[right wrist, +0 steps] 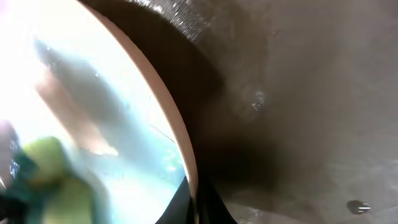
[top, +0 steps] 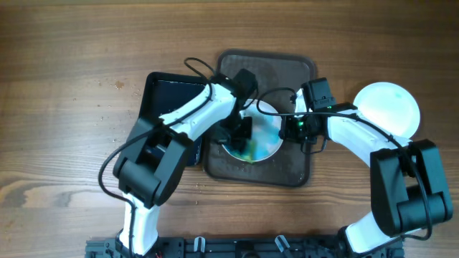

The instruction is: Clean dirty plates on tray and stack at the side

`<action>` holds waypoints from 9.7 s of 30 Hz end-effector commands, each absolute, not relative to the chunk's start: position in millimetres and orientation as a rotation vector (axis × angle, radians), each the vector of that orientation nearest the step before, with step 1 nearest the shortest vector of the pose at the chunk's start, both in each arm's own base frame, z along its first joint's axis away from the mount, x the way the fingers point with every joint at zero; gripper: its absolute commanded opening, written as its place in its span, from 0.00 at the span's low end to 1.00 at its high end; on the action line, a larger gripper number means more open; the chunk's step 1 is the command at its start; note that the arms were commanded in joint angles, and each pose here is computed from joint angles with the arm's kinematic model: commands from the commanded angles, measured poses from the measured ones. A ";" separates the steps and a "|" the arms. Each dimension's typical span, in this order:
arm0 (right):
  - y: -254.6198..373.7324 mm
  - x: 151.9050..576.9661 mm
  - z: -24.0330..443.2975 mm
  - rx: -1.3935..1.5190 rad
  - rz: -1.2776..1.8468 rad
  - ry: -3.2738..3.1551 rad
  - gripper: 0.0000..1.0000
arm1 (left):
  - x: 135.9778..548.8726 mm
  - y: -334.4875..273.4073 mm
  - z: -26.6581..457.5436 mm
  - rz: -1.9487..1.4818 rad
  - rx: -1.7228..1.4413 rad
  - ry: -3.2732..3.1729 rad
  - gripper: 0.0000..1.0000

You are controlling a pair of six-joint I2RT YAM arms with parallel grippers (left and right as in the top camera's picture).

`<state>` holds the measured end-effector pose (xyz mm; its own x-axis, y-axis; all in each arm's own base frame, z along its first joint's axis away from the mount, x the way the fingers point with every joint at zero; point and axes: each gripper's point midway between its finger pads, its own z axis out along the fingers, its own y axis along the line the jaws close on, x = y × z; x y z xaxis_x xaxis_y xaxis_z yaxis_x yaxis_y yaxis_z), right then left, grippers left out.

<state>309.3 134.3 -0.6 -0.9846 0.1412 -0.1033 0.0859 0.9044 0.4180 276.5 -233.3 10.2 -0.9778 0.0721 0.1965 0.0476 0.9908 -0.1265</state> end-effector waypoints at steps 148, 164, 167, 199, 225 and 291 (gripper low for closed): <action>320.7 385.4 298.6 -0.545 -0.605 1.648 0.04 | 299.5 4.8 273.4 0.495 0.998 -3.482 1.00; 298.1 390.8 183.6 -0.277 0.139 2.267 0.04 | 299.6 4.8 273.5 0.495 0.998 -3.483 1.00; 262.3 404.2 214.0 -0.139 0.476 2.335 0.04 | 299.5 4.8 273.4 0.495 0.998 -3.482 1.00; -26.9 336.9 261.9 0.439 0.701 2.355 0.51 | 299.5 4.8 273.4 0.495 0.998 -3.482 1.00; 54.9 212.2 256.2 -0.276 0.215 1.795 1.00 | 299.6 4.8 273.5 0.495 0.998 -3.483 1.00; 53.2 239.9 179.2 -0.219 0.218 1.542 1.00 | 242.1 -40.2 162.1 0.779 -0.194 -4.559 1.00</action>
